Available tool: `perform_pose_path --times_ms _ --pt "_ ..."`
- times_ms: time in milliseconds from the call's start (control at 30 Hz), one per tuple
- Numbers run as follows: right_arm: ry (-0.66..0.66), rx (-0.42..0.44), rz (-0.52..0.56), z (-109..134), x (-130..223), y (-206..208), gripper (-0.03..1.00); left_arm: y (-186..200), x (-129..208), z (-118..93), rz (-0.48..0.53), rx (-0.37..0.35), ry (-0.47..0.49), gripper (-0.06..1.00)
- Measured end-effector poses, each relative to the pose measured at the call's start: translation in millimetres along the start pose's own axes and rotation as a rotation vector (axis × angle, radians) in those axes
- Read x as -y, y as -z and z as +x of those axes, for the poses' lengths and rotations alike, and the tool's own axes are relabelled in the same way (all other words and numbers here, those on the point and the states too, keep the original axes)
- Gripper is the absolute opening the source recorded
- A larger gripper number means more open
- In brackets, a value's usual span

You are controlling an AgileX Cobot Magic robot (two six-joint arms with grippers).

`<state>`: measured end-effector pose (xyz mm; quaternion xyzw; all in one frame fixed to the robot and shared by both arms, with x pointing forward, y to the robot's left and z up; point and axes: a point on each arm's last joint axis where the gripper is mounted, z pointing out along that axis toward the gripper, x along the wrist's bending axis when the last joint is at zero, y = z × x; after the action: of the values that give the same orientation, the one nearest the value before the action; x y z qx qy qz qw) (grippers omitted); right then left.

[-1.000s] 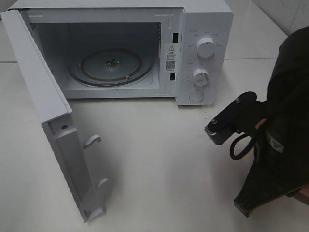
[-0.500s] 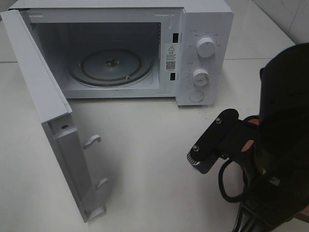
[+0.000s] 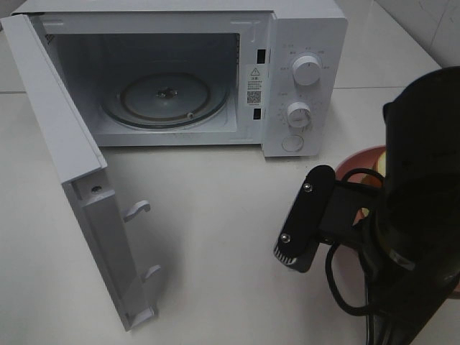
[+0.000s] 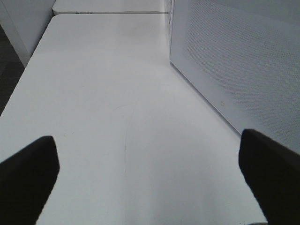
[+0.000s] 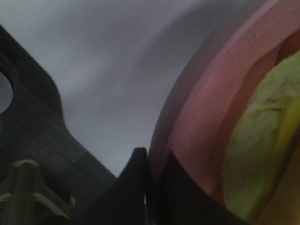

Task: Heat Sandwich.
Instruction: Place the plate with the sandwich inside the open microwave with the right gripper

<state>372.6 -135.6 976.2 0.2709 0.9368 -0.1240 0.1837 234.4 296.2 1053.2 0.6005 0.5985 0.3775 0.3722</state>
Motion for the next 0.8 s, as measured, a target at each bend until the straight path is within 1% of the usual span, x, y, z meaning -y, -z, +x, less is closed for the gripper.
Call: perform_pose_path --times_ms 67,133,200,233,333,400,467,533,600,633,667,700,800 --pt "0.024 0.003 -0.011 -0.2 -1.0 0.0 0.04 0.0 0.0 0.0 0.000 0.000 0.000 0.99" --pt "0.104 0.003 -0.047 0.0 -4.2 0.1 0.04 0.0 0.0 0.0 0.000 0.000 0.000 0.99" --pt "0.150 0.000 -0.068 0.5 -6.0 0.0 0.04 0.0 0.0 0.0 0.000 0.000 0.000 0.99" --pt "0.150 0.000 -0.068 0.5 -6.0 0.0 0.04 0.0 0.0 0.0 0.000 0.000 0.000 0.99" --pt "0.223 0.008 -0.116 0.6 -10.4 0.4 0.04 0.0 0.0 0.0 0.000 0.000 0.000 0.99" --pt "0.245 0.013 -0.130 0.4 -11.7 0.5 0.04 0.0 0.0 0.0 0.000 0.000 0.000 0.99" --pt "0.301 0.024 -0.173 0.2 -15.7 1.1 0.04 0.0 0.0 0.0 0.000 0.000 0.000 0.99" --pt "0.319 0.026 -0.184 0.4 -16.7 1.3 0.04 0.0 0.0 0.0 0.000 0.000 0.000 0.99" --pt "0.392 0.031 -0.218 1.2 -19.6 1.9 0.04 0.0 0.0 0.0 0.000 0.000 0.000 0.99" --pt "0.419 0.034 -0.224 1.3 -20.1 2.0 0.04 0.0 0.0 0.0 0.000 0.000 0.000 0.99" --pt "0.419 0.034 -0.224 1.3 -20.1 2.0 0.04 0.0 0.0 0.0 0.000 0.000 0.000 0.99" --pt "0.471 0.041 -0.231 1.4 -20.8 2.2 0.04 0.0 0.0 0.0 0.000 0.000 0.000 0.99" --pt "0.520 0.046 -0.238 1.6 -21.4 2.3 0.05 0.0 0.0 0.0 0.000 0.000 0.000 0.99"
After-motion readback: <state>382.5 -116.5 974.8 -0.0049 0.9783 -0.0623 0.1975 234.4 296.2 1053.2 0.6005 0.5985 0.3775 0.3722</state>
